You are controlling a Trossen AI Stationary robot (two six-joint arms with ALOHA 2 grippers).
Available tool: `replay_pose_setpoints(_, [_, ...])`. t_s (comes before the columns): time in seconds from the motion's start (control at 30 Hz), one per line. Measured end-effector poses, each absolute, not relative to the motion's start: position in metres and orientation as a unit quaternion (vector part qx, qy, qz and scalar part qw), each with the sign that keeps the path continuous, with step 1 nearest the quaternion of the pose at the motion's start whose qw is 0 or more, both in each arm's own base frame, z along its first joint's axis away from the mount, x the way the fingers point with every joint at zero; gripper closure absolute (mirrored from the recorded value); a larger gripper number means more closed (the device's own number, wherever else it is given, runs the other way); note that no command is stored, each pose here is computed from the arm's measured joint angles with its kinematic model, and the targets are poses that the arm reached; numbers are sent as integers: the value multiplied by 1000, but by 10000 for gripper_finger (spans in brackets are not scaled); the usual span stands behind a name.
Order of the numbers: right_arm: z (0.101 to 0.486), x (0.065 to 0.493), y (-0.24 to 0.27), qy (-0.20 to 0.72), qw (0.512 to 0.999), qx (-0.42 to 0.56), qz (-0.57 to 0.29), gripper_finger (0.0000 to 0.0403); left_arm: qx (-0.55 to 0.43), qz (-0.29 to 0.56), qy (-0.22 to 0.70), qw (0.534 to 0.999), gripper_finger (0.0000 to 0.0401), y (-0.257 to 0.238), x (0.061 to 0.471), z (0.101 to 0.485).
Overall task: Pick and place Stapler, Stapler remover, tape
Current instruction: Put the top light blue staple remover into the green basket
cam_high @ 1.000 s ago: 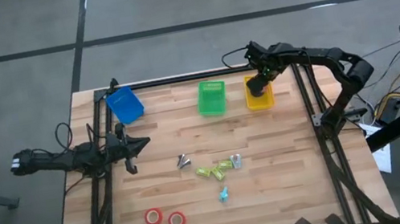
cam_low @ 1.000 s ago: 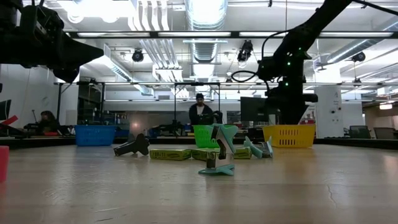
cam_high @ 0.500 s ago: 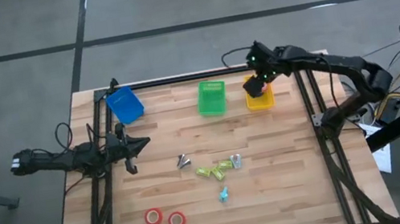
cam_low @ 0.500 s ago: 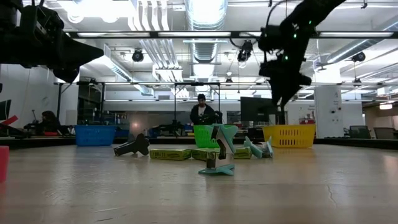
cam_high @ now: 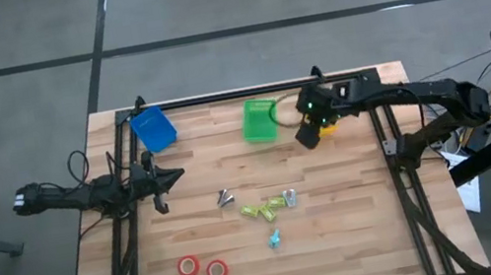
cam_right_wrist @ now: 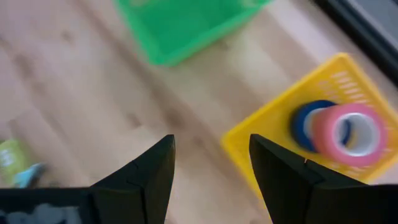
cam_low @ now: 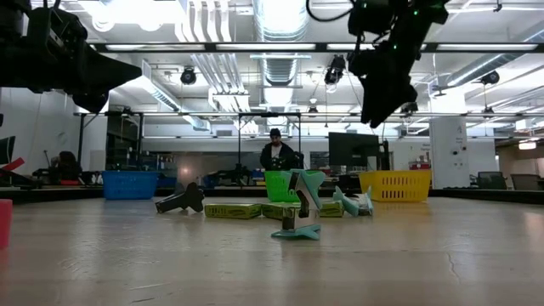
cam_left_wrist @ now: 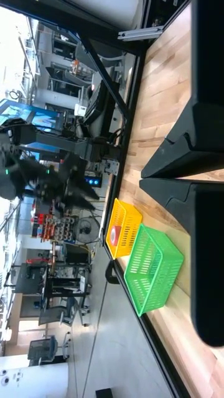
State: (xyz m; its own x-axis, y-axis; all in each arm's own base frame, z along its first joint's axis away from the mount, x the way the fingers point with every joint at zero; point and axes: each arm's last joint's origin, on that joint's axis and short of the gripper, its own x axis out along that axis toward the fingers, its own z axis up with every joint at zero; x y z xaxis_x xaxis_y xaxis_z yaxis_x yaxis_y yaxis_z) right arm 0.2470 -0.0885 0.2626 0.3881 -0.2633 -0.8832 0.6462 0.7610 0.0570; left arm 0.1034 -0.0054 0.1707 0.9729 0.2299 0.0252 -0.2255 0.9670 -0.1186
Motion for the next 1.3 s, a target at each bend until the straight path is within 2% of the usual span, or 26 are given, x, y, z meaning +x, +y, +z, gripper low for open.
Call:
replay_pose_setpoints(0.37, [253,271,-28,476,820,208,-241,200,-57,115,-19,992,387,-5,103,171])
replay_pose_setpoints(0.53, [240,278,-8,481,797,258,-258,200,-57,115,-19,992,387,-5,103,171])
replay_pose_setpoints(0.77, [210,292,24,518,767,271,-264,219,-57,115,-17,992,387,-5,103,170])
replay_pose_setpoints(0.93, [191,300,35,543,756,264,-253,235,-57,115,-17,992,387,-5,103,170])
replay_pose_setpoints(1.3, [170,314,42,552,736,314,-236,260,-57,115,-16,992,387,-5,103,170])
